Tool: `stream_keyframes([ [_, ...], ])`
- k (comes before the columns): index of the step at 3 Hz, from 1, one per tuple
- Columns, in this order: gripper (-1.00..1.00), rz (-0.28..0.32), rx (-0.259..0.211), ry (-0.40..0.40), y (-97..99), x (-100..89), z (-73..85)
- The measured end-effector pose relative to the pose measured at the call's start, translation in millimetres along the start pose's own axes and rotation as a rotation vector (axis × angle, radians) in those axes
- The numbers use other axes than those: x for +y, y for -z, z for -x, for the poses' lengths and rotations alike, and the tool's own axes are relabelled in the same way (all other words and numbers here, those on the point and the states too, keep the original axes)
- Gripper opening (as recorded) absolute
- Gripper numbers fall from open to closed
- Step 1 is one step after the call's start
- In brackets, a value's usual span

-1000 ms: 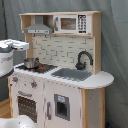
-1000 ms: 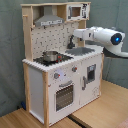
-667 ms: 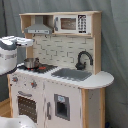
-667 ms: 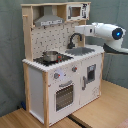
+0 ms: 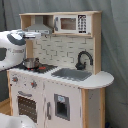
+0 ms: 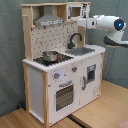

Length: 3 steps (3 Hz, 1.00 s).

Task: Play with the kitchen

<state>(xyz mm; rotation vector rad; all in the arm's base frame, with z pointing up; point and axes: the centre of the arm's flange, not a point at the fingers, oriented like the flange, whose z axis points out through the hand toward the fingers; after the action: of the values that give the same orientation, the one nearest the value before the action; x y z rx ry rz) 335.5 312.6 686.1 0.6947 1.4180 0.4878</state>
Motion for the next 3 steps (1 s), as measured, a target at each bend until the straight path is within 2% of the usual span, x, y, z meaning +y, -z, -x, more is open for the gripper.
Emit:
stream_keyframes([
  [1, 1.00, -0.016, 0.015, 0.009, -17.3, 0.0, 23.8],
  [2, 1.00, -0.032, 0.017, 0.016, -38.4, -9.5, 54.4],
  [3, 1.00, -0.012, 0.058, 0.054, -59.4, -13.8, 48.8],
])
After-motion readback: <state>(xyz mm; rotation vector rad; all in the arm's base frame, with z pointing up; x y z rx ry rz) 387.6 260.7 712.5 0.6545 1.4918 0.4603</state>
